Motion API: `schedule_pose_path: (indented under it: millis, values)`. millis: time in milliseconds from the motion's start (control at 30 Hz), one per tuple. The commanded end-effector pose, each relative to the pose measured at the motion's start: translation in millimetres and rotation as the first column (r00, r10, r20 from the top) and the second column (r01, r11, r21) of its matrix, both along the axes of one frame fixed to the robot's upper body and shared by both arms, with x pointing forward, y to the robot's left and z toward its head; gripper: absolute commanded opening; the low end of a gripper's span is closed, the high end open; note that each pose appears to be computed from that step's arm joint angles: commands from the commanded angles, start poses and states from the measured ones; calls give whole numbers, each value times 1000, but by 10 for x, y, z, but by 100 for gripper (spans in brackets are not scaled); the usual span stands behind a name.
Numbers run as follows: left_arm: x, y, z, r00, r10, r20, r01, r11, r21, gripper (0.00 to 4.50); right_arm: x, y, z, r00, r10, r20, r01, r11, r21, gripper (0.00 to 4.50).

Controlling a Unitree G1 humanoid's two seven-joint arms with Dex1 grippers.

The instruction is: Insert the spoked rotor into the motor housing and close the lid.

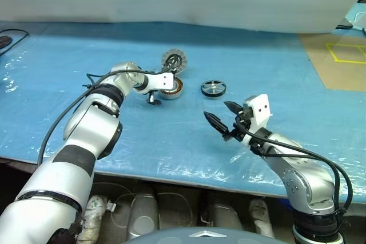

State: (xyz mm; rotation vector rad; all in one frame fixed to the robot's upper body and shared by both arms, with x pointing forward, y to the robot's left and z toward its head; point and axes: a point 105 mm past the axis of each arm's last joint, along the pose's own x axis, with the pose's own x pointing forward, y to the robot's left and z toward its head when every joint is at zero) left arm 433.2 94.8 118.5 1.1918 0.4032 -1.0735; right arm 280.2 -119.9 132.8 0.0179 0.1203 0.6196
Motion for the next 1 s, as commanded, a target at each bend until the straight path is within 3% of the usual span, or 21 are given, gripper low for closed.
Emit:
schedule_pose_path:
  millis: [33,267,400,900,1000]
  values:
    - [24,-64,90,1000,-13,28,13,1000,-16,450,-45,50,115,998,27,53,-27,1000,2,449]
    - [50,-62,152,999,10,34,-9,999,-41,450,-23,61,114,998,44,52,-43,999,-13,449]
    - [10,-81,162,999,21,-38,-24,995,-96,450,-16,56,128,997,45,57,-44,999,-20,449]
    - [-53,-48,14,997,-4,-79,1,999,-35,450,-44,84,74,998,39,46,-38,999,-26,449]
    - [-92,-86,29,991,-7,-136,-7,995,-101,450,-49,83,66,998,39,43,-37,999,-31,449]
